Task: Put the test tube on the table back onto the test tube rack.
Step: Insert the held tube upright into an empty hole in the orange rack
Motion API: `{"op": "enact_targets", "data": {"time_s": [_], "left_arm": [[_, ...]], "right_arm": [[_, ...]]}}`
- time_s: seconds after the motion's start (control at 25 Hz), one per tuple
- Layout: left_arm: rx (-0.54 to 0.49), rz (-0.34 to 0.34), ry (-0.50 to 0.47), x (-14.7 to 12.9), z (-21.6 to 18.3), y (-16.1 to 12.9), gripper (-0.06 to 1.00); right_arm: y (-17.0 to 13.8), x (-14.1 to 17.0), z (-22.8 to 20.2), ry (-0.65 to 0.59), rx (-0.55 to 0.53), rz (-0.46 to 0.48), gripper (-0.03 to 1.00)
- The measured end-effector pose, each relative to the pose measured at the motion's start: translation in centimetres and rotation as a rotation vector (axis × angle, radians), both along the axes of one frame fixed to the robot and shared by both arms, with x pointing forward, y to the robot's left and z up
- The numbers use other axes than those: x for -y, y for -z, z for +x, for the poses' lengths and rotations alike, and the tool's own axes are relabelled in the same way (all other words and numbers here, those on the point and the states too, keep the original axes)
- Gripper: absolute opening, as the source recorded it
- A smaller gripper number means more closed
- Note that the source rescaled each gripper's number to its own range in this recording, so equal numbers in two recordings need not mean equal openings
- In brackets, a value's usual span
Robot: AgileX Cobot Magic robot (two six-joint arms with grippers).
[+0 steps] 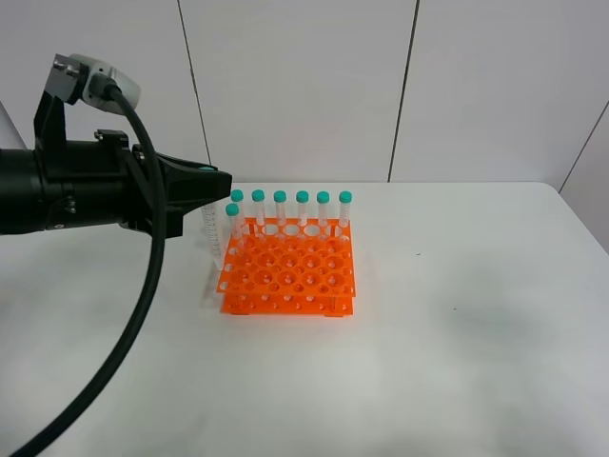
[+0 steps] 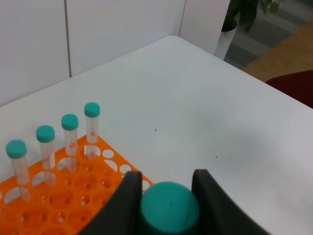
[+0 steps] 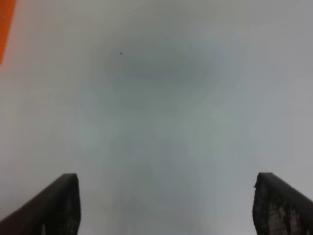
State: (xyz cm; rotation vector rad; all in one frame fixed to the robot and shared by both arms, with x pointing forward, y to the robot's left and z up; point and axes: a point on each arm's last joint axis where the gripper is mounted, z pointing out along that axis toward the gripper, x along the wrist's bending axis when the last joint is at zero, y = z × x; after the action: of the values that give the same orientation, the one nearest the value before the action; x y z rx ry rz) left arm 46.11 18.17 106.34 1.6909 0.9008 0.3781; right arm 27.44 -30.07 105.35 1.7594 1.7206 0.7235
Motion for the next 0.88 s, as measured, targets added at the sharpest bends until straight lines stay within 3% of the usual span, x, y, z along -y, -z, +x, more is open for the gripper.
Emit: {"op": "enact_targets", "data": {"time_s": [0.2, 0.4, 0.88], "left_arm": [[0.000, 0.000, 0.000, 0.0, 0.0, 0.0, 0.00], [0.000, 0.000, 0.000, 0.0, 0.0, 0.0, 0.00], [0.000, 0.002, -0.003, 0.0, 0.0, 0.0, 0.00]], "right_arm": [[0.2, 0.0, -0.9, -0.001, 0.105, -0.001, 0.73], [-0.1, 0.0, -3.7, -0.002, 0.305, -0.003, 0.73], [-0.1, -0.1, -4.0, -0.004, 0.329, 0.001, 0.73]]}}
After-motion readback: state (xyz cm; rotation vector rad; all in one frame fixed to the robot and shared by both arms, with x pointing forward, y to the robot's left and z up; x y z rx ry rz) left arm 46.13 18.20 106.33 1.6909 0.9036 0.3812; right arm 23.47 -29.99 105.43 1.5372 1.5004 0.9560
